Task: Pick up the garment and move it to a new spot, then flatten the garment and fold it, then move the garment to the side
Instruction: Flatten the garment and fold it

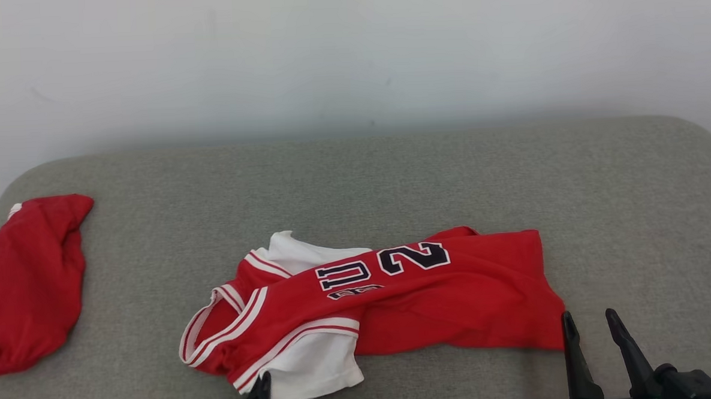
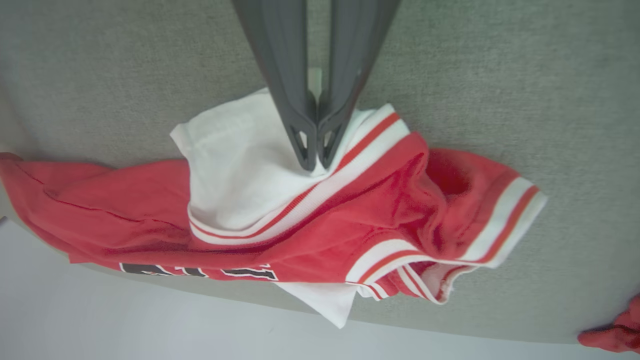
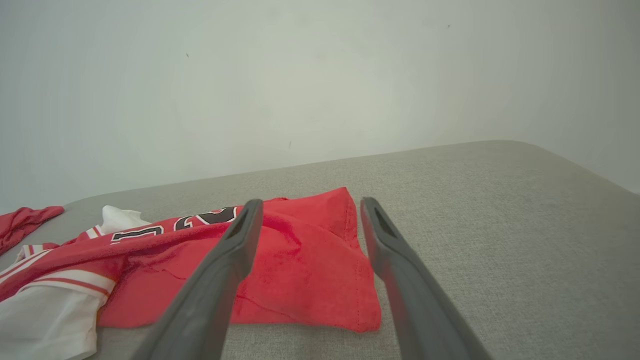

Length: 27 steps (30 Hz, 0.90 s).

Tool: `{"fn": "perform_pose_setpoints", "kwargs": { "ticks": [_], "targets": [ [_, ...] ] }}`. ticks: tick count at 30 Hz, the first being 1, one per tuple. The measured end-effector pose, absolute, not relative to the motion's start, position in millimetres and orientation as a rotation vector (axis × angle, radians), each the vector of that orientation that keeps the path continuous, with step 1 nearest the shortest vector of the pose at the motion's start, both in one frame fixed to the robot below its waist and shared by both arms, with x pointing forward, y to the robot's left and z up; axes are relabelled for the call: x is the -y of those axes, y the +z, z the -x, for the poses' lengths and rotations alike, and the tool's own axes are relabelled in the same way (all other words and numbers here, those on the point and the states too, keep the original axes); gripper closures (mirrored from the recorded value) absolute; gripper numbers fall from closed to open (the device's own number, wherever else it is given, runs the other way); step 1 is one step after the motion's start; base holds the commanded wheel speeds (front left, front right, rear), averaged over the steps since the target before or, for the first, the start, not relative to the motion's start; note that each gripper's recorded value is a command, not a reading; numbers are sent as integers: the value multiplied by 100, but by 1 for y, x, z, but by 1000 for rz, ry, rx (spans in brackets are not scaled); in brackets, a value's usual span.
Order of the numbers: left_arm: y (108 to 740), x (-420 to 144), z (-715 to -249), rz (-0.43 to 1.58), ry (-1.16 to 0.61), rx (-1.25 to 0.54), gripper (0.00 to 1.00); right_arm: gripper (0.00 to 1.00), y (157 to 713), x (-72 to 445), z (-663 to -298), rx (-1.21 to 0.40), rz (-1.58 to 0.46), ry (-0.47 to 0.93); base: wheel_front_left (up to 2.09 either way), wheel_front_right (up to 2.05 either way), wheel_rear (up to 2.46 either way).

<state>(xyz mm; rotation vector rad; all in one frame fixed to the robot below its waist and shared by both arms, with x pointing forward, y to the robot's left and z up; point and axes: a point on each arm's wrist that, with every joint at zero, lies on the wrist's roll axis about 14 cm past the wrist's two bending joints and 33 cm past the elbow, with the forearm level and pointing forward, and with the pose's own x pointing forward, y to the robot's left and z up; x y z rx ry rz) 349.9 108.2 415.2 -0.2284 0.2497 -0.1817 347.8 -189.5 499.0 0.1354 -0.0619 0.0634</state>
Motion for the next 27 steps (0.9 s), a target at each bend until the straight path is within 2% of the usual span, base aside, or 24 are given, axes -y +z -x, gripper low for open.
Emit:
{"fn": "perform_pose_setpoints", "kwargs": {
  "ticks": [3, 10, 17, 18, 19, 27],
  "targets": [
    [435, -127, -349, 220, -138, -174, 100, 0, 497, 180, -352, 55, -147, 90, 0, 0, 0],
    [448, -188, -315, 228, 43, -115, 100, 0, 495, 146, -364, 42, -169, 181, 0, 0, 0],
    [402, -211, -261, 271, 164, -294, 100, 0, 497, 128, -369, 41, -174, 233, 0, 0, 0],
    [398, -210, -260, 267, 162, -306, 59, 0, 496, 130, -369, 40, -173, 227, 0, 0, 0],
    [398, -210, -260, 260, 160, -306, 0, 0, 495, 132, -368, 37, -171, 223, 0, 0, 0],
    [438, -218, -287, 229, 173, -131, 0, 0, 496, 145, -365, 43, -166, 186, 0, 0, 0]
  ]
}}
